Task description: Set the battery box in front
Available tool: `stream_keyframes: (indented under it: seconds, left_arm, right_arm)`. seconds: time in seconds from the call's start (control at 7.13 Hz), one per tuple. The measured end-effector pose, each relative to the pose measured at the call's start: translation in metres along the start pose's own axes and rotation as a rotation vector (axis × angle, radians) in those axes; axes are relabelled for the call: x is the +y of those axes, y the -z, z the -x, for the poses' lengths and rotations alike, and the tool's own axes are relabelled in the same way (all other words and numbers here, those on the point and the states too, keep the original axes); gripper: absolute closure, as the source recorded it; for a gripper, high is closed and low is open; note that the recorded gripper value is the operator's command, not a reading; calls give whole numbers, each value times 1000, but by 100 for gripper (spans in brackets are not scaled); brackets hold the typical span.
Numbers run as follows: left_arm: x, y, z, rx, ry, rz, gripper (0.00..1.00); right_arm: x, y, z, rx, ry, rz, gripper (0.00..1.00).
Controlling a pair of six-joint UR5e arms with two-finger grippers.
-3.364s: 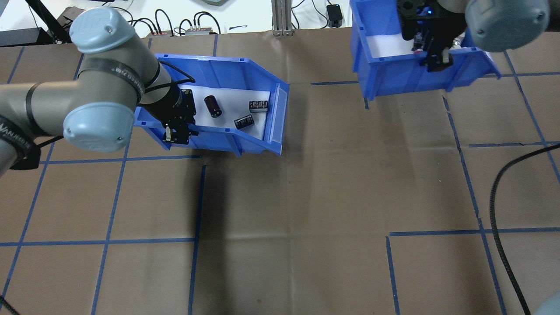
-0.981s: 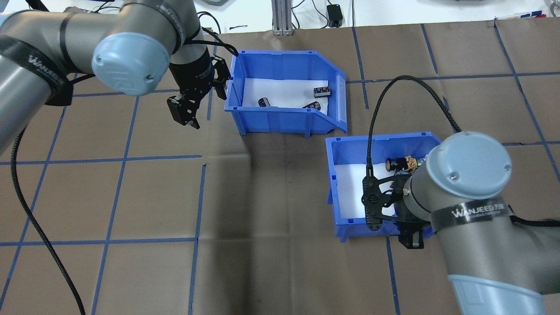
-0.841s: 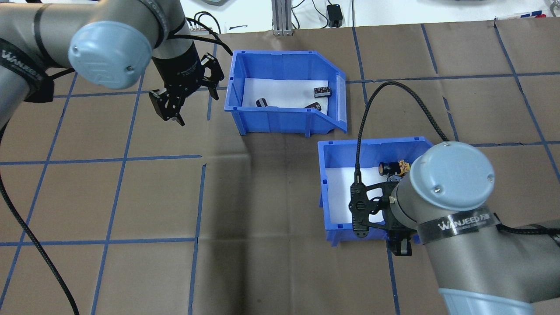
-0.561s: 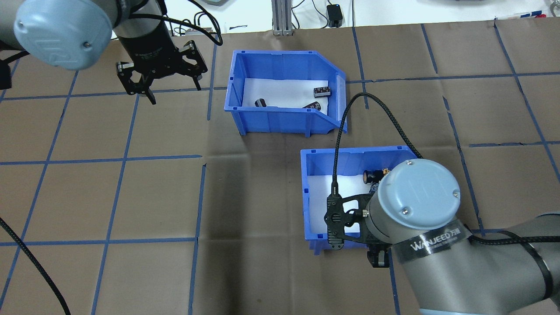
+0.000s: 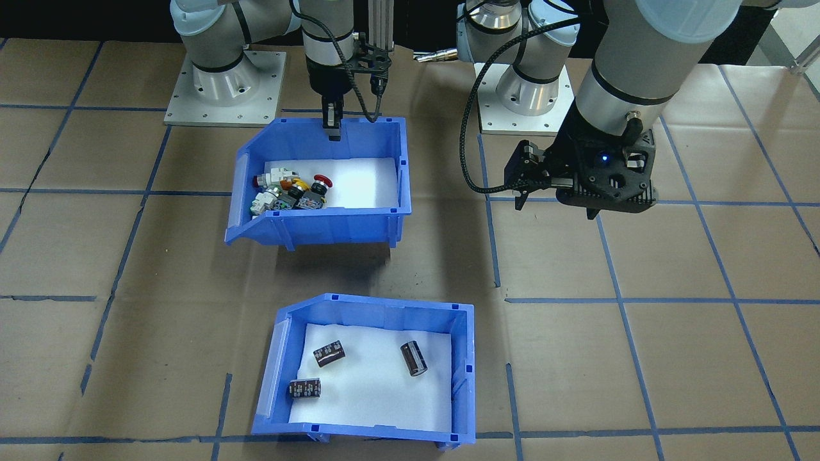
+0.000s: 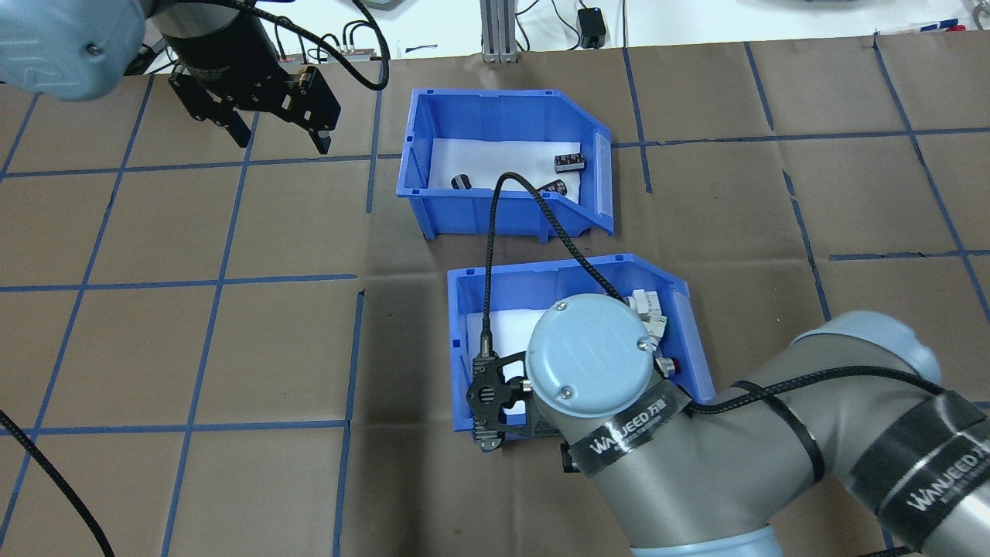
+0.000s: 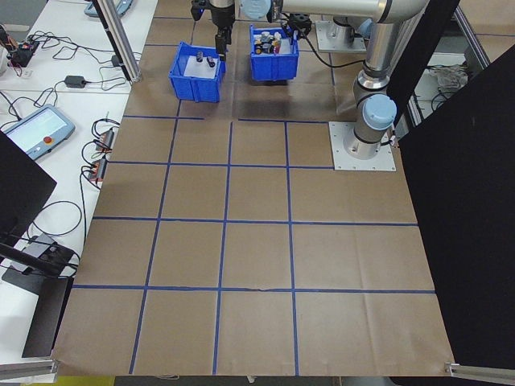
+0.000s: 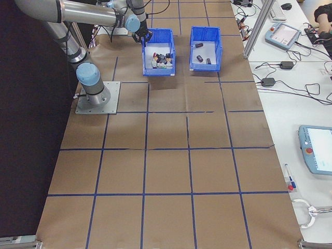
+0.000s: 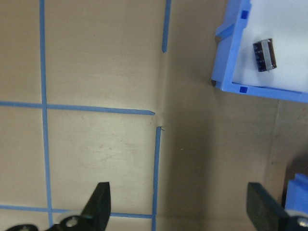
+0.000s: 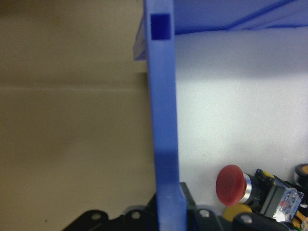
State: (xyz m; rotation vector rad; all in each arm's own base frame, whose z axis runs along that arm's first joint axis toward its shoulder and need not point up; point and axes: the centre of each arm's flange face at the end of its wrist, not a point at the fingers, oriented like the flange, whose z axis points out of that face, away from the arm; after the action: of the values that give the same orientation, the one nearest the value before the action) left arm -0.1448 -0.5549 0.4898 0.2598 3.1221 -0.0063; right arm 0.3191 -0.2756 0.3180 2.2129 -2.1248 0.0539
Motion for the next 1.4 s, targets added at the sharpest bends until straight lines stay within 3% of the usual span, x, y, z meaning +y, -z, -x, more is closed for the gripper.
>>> stream_keyframes:
  seconds: [0.42, 0.84, 0.98, 1.12, 1.4]
  left_arm:
    - [-1, -8, 1, -2, -15, 14, 0]
    - [0, -10, 1, -3, -16, 20, 0]
    - [0, -11, 1, -2, -17, 18, 0]
    - [0, -11, 0, -1, -17, 17, 0]
    - [0, -12, 0, -1, -18, 19, 0]
  right_arm:
    - [-15, -12, 14, 0, 33, 2, 100]
    - [-11, -22, 22, -18, -43, 15, 99]
    - [-11, -23, 22, -20, -73, 14, 78]
    - [-11, -23, 22, -21, -89, 14, 1]
    - [-12, -23, 22, -23, -97, 8, 0]
